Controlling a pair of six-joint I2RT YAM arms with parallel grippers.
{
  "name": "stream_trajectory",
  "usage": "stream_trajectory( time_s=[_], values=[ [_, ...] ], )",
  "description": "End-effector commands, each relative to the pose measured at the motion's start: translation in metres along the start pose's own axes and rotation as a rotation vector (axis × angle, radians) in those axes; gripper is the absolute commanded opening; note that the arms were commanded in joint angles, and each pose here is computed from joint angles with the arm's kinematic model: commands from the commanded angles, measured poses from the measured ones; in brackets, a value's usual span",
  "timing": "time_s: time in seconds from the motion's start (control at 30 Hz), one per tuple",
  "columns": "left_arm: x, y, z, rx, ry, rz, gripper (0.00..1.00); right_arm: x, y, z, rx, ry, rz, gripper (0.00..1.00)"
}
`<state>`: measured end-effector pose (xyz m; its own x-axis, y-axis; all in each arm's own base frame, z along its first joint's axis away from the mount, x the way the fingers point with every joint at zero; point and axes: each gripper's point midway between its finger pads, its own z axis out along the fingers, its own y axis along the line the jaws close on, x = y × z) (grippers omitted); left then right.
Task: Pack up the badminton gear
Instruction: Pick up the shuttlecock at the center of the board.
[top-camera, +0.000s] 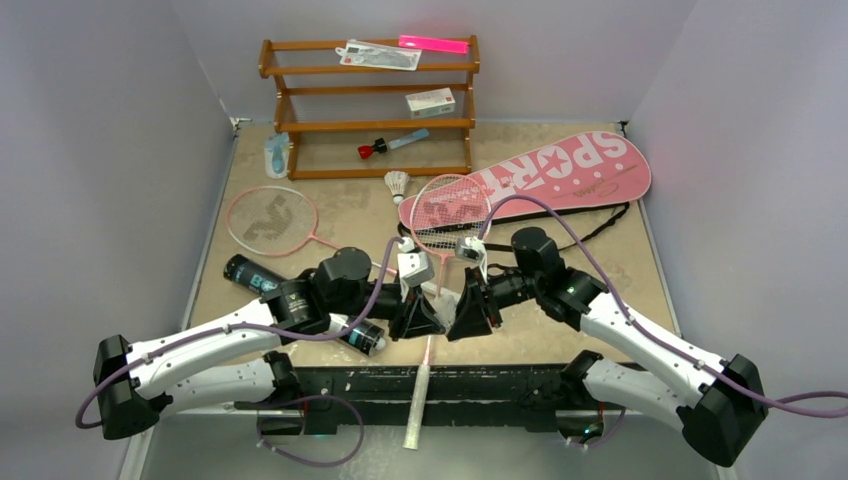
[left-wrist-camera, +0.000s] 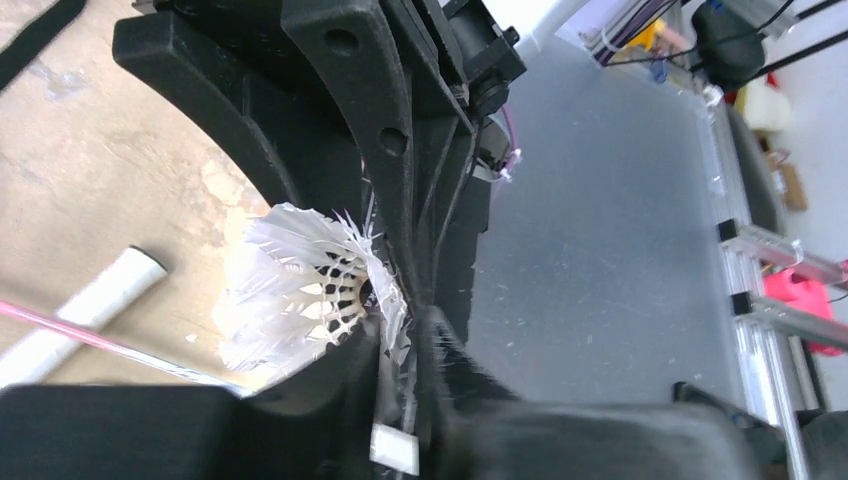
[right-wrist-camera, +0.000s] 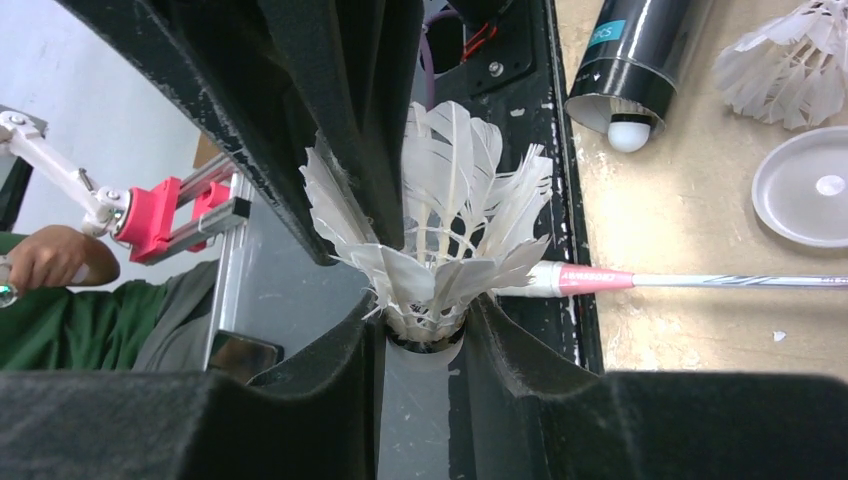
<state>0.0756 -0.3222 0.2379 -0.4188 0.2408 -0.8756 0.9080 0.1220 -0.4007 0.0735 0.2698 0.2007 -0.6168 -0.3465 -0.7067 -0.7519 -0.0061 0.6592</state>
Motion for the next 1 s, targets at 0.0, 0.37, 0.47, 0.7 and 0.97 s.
stream_trajectory(
  time_s=[0.0, 0.37, 0.47, 0.7, 0.97],
  values=[
    [-0.026, -0.01, -0.004, 0.031, -0.064, 0.069, 0.06, -0.012, 0.012, -0.001, -0.045, -0.016, -0.05, 0.29],
    [-0.041, 0.029, -0.024, -0.245, -0.19, -0.003, 0.0, -0.018, -0.007, -0.007, 0.12, -0.139, -0.037, 0.98],
    [-0.047, 0.037, -0.03, -0.303, -0.264, -0.075, 0.0, -0.024, -0.016, -0.009, 0.173, -0.253, -0.032, 0.95],
    [-0.057, 0.026, -0.023, -0.222, -0.351, -0.203, 0.0, -0.044, -0.024, -0.019, 0.221, -0.457, -0.053, 0.83],
    [-0.055, 0.025, -0.014, -0.204, -0.32, -0.226, 0.0, -0.057, -0.017, -0.02, 0.209, -0.481, -0.076, 0.68]
  ],
)
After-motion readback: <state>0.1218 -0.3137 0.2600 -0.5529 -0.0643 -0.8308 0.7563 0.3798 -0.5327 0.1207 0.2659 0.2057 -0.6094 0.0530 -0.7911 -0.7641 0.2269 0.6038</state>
